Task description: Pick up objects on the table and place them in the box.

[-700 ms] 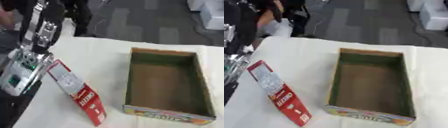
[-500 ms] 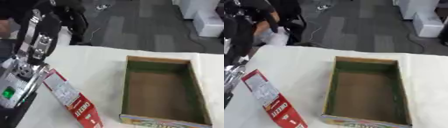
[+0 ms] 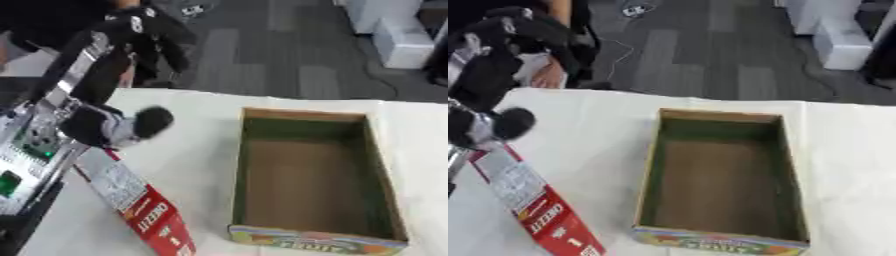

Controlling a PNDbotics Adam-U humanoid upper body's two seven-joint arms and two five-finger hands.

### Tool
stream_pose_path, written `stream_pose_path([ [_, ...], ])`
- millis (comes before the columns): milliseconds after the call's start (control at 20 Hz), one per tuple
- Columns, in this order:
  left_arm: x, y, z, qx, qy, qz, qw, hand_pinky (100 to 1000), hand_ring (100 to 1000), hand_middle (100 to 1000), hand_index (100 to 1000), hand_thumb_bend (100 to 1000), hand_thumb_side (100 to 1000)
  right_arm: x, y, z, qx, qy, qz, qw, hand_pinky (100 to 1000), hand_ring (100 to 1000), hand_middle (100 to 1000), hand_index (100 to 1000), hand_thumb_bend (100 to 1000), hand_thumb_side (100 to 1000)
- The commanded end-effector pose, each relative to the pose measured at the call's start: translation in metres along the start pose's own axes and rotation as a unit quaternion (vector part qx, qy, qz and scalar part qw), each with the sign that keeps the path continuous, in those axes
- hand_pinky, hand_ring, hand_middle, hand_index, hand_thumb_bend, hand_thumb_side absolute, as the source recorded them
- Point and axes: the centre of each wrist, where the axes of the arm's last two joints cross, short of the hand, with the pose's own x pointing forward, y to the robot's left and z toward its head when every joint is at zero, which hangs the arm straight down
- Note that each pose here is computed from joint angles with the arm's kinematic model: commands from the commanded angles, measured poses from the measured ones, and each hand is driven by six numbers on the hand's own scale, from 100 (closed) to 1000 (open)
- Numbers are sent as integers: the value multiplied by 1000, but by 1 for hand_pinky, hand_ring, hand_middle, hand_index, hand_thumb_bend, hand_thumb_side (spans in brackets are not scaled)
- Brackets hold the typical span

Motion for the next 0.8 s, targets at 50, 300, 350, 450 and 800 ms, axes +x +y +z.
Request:
stream_pose_path([
  [50,2,13,-5,-147,0,-47,988,642,732,749,812,669,411,-1,-5,-5,5,-11,4,1000,352,512,585,678,100,791],
  [300,-8,20,-9,-292,-1,2,957,698,798,809,858,651,421,-2,-5,-5,8,-11,3,1000,352,512,584,678,100,790],
  [350,-10,21,-10,-309,-3,21,951,698,798,809,858,651,421,-2,-5,-5,9,-11,3,1000,352,512,584,678,100,790],
  [450,-10,20,-13,-320,-15,58,946,697,804,821,863,632,474,-2,-5,-5,10,-11,2,1000,351,512,584,677,100,790],
  [800,-2,23,-24,-303,-70,154,938,683,797,819,859,619,537,-3,-5,-5,14,-9,0,1000,351,512,583,676,100,787],
])
